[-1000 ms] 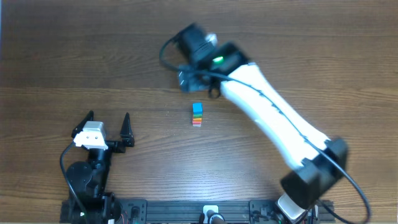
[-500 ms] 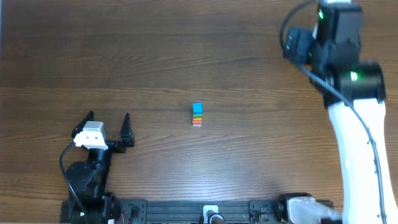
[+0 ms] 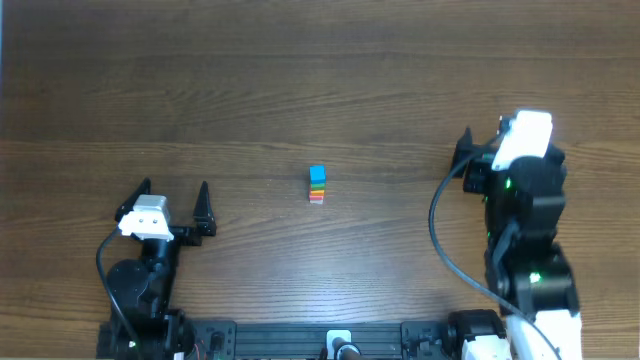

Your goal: Stack Cubes

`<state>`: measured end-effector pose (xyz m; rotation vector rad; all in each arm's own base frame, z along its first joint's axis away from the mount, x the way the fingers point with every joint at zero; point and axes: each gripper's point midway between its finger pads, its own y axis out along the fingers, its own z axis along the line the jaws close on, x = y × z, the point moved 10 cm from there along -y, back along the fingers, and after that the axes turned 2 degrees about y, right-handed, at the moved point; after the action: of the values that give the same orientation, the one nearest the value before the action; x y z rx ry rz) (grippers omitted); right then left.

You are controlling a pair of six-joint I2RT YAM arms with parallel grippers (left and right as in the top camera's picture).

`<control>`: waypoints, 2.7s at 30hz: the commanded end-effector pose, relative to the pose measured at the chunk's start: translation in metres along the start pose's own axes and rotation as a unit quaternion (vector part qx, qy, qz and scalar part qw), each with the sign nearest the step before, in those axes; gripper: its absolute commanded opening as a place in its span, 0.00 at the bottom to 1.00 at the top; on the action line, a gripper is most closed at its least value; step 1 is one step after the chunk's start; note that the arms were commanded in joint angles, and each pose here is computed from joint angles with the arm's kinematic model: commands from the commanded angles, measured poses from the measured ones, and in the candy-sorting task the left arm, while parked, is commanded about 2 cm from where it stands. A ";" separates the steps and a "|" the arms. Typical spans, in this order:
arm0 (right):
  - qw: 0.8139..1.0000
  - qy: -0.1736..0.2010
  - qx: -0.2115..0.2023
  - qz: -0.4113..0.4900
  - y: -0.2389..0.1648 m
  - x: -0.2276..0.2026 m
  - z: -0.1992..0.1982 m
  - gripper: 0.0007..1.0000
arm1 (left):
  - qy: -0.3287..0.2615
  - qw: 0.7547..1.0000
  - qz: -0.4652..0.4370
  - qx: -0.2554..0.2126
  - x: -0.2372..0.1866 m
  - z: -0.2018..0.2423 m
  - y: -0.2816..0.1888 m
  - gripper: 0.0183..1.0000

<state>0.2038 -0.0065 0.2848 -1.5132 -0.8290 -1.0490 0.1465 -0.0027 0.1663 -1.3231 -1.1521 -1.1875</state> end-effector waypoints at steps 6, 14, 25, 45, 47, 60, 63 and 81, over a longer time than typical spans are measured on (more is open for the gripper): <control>0.997 0.014 0.021 -0.079 -0.006 -0.062 -0.003 0.99 | 0.005 1.000 -0.001 -0.004 -0.001 0.000 0.000 1.00; 0.993 0.021 0.023 -0.113 -0.010 -0.096 -0.005 0.99 | 0.005 1.000 -0.001 -0.004 -0.001 0.000 0.000 1.00; 0.989 0.006 0.048 -0.139 -0.013 -0.123 -0.003 0.99 | 0.005 1.000 -0.001 -0.004 -0.001 0.000 0.000 1.00; 0.986 0.008 0.058 -0.159 -0.009 -0.132 -0.002 0.99 | 0.005 1.000 -0.001 -0.004 -0.001 0.000 0.000 1.00; 0.985 0.009 0.058 -0.159 -0.009 -0.132 -0.002 0.99 | 0.005 1.000 -0.001 -0.004 -0.001 0.000 0.000 1.00; 0.986 0.009 0.058 -0.159 -0.009 -0.132 -0.002 0.99 | 0.005 1.000 -0.001 -0.004 -0.001 0.000 0.000 1.00; 0.986 0.009 0.058 -0.159 -0.009 -0.132 -0.002 0.99 | 0.005 1.000 -0.001 -0.004 -0.001 0.000 0.000 1.00; 0.986 0.009 0.058 -0.159 -0.009 -0.132 -0.002 0.99 | 0.005 1.000 -0.001 -0.004 -0.001 0.000 0.000 1.00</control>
<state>0.1463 -0.0024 0.1680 -1.3020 -1.1205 -1.2207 0.1465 -0.0027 0.1664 -1.3224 -1.1528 -1.1879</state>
